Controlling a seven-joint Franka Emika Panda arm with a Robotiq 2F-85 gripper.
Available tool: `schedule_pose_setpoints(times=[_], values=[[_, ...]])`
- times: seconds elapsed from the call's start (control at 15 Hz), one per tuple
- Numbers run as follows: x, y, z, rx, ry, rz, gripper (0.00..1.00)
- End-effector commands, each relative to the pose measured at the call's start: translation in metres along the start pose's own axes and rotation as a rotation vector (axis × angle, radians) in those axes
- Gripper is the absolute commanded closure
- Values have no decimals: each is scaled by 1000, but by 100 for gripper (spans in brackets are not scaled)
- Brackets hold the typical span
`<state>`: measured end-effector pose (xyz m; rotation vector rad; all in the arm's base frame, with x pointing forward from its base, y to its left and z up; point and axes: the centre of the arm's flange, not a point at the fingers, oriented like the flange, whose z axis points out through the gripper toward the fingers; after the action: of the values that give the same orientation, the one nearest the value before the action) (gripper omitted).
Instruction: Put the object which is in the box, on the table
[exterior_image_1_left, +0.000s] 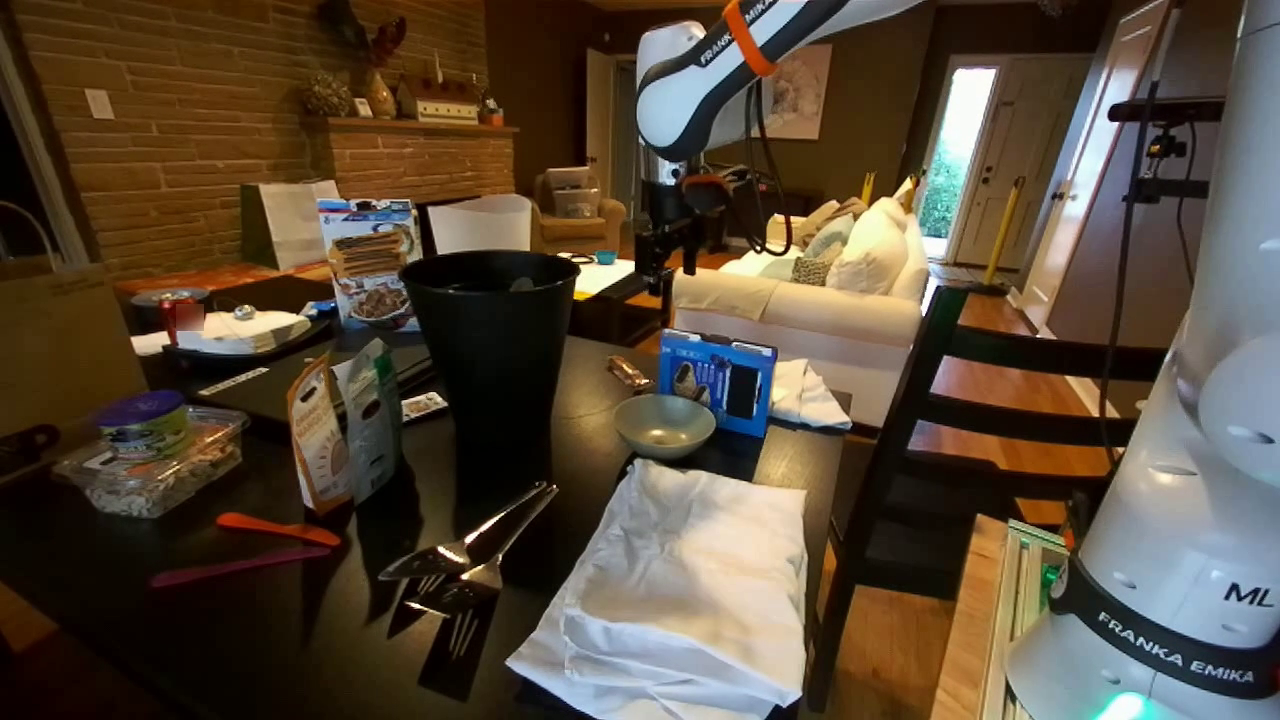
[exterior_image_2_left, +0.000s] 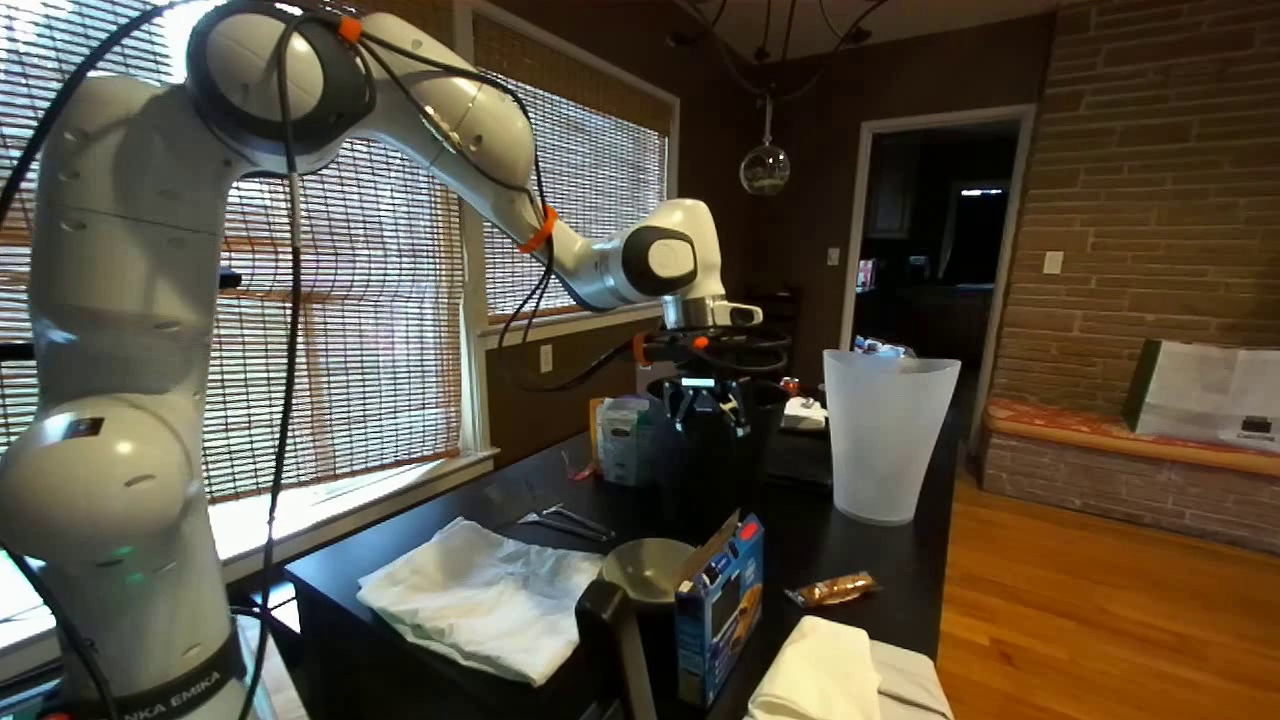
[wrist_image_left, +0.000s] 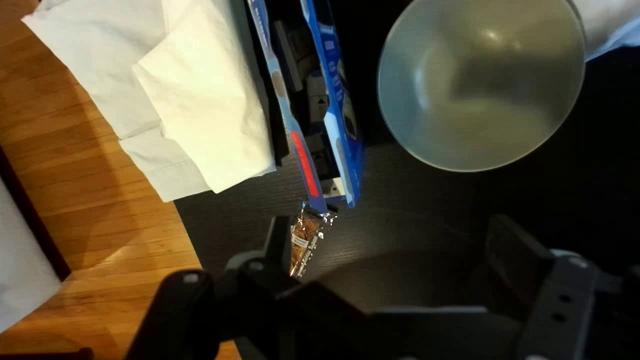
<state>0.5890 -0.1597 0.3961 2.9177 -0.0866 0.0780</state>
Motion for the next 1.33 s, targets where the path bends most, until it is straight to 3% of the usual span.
schedule_pose_setpoints(times=[0.0, 0.53, 0.87, 1.27], values=[[34, 11, 26, 10, -22, -68, 0], [81, 18, 81, 64, -195, -220, 0], [103, 13, 107, 78, -313, -241, 0], [108, 6, 140, 74, -422, -255, 0]])
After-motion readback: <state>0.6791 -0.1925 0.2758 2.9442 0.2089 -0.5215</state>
